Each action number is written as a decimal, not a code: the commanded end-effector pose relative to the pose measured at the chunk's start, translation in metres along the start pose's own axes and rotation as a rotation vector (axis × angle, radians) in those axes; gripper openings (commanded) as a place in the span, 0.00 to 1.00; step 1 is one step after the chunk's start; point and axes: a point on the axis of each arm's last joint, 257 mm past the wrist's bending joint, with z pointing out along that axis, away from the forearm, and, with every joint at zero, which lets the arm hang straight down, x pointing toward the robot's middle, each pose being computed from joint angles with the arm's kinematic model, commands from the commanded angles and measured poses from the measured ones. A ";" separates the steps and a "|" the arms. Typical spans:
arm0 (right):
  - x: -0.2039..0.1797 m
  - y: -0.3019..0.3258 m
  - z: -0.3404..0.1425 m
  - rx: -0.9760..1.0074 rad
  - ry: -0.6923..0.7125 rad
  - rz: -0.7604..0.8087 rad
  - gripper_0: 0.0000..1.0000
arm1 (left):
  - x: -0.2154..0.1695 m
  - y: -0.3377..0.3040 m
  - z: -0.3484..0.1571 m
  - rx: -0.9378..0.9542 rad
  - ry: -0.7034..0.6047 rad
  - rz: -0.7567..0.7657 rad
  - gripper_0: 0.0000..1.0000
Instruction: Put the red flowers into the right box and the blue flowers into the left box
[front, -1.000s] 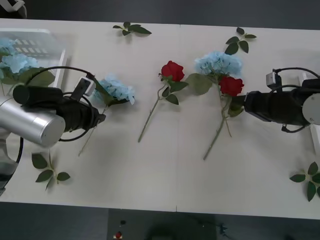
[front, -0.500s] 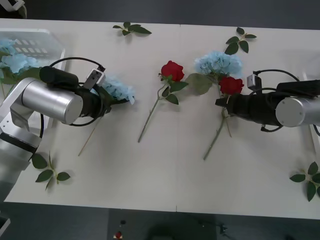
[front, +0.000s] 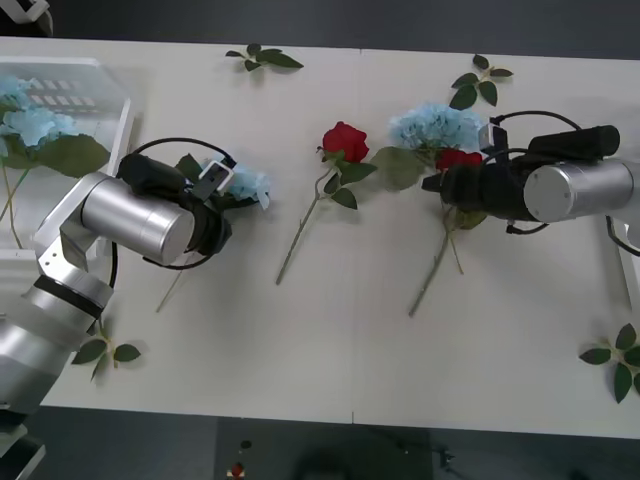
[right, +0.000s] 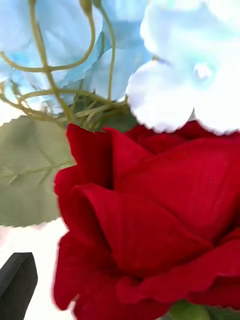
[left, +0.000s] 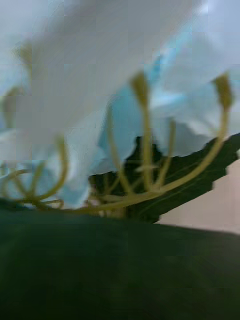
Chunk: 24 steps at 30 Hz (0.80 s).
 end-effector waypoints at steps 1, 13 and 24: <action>-0.017 -0.007 0.000 0.053 0.001 -0.021 1.00 | -0.019 0.009 -0.007 -0.018 -0.037 0.033 0.00; -0.017 -0.018 0.010 0.169 0.047 -0.167 1.00 | -0.048 0.028 -0.029 -0.020 -0.122 -0.025 0.00; -0.016 -0.026 0.013 0.233 0.048 -0.268 0.00 | -0.111 0.133 -0.160 -0.065 -0.374 -0.178 0.00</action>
